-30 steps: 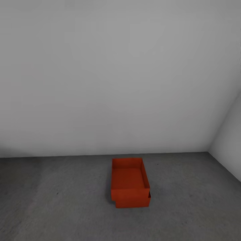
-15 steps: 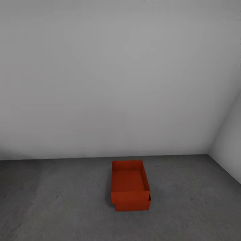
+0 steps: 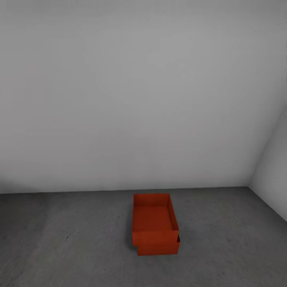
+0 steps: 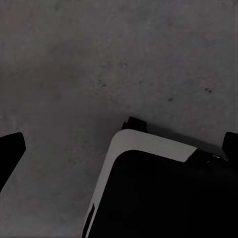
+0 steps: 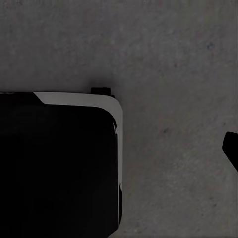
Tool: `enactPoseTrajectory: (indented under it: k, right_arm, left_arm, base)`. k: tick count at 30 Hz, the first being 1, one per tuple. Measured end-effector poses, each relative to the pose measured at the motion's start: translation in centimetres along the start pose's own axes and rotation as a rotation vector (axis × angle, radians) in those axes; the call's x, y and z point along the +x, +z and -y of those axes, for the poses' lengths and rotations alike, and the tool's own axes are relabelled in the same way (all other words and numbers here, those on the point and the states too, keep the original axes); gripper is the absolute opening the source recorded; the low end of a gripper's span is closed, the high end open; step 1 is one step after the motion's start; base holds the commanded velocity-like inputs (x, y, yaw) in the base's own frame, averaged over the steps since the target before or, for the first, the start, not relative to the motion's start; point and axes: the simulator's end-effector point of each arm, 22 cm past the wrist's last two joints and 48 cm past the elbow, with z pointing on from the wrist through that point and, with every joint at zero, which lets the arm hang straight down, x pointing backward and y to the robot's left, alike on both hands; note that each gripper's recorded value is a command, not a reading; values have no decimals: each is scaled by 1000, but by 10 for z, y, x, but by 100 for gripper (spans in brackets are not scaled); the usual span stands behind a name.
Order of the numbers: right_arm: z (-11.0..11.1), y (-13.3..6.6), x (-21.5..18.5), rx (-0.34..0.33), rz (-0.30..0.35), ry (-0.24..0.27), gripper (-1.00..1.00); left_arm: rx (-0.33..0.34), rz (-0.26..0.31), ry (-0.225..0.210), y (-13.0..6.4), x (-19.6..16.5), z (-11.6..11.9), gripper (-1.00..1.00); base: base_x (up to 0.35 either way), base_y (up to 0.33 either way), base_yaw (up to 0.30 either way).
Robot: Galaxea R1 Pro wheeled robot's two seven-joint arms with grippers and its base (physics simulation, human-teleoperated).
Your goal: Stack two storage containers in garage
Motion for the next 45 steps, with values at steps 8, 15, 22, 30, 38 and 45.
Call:
enactPoseTrajectory:
  k: [8,15,22,30,38,45]
  right_arm:
    - [0,0,-5,0,13,1,100]
    - [0,-1,-10,0,25,2,100]
    - [0,-1,-15,0,39,3,100]
    - [0,-1,-20,0,52,4,100]
    - [0,-2,-25,0,65,5,100]
    - [1,-2,-29,1,76,5,100]
  left_arm:
    - [4,13,-2,-1,-5,1,100]
    - [7,23,-4,-3,-9,2,100]
    - [11,34,-6,-4,-14,4,100]
    - [14,46,-8,-6,-19,5,100]
    - [18,59,-10,-7,-24,6,100]
    - [21,69,-11,-9,-28,7,100]
  base:
    - [0,0,0]
    - [0,0,0]
    - [0,0,0]
    - [0,0,0]
    - [0,0,0]
    - [0,0,0]
